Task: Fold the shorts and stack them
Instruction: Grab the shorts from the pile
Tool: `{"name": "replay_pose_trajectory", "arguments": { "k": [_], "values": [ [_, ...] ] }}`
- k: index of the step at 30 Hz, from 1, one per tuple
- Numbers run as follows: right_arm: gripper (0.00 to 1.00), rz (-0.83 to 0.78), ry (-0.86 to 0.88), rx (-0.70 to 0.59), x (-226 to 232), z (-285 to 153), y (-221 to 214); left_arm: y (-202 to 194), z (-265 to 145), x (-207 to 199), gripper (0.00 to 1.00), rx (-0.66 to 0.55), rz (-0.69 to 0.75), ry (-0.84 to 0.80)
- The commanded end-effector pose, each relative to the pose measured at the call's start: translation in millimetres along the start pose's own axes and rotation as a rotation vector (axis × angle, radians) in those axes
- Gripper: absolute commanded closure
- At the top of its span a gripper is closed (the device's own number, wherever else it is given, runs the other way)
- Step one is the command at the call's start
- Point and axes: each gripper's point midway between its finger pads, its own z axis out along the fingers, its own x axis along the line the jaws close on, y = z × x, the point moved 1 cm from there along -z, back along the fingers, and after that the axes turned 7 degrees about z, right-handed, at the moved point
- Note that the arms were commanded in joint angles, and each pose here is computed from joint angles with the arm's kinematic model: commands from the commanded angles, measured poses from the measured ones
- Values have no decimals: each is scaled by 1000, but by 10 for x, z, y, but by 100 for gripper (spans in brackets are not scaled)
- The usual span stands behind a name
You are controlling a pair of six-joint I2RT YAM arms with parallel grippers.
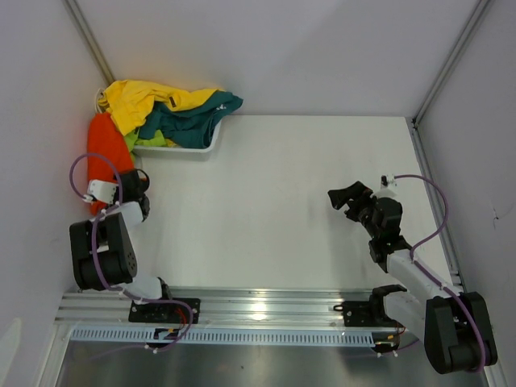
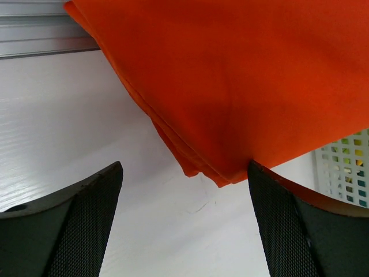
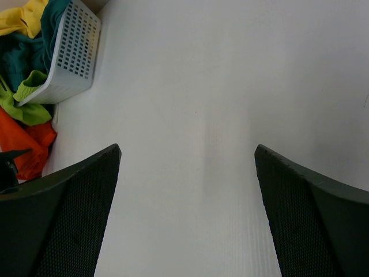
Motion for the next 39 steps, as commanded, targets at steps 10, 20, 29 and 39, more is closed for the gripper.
{"name": "replay_pose_trajectory", "arguments": {
  "k": [10,20,29,39],
  "values": [
    [1,0,10,-39,10,17,85,69,367,-307,27,-53,-123,-46],
    [1,15,14,5,-5,96,9,573,-23,-492,100,-165,-22,-53],
    [1,15,27,6,27,91,16,1178,-831,-878,100,-372,11,-165],
    [1,18,34,24,46,98,-6,1875,-2212,-1348,100,-500,-28,-430]
  ]
}}
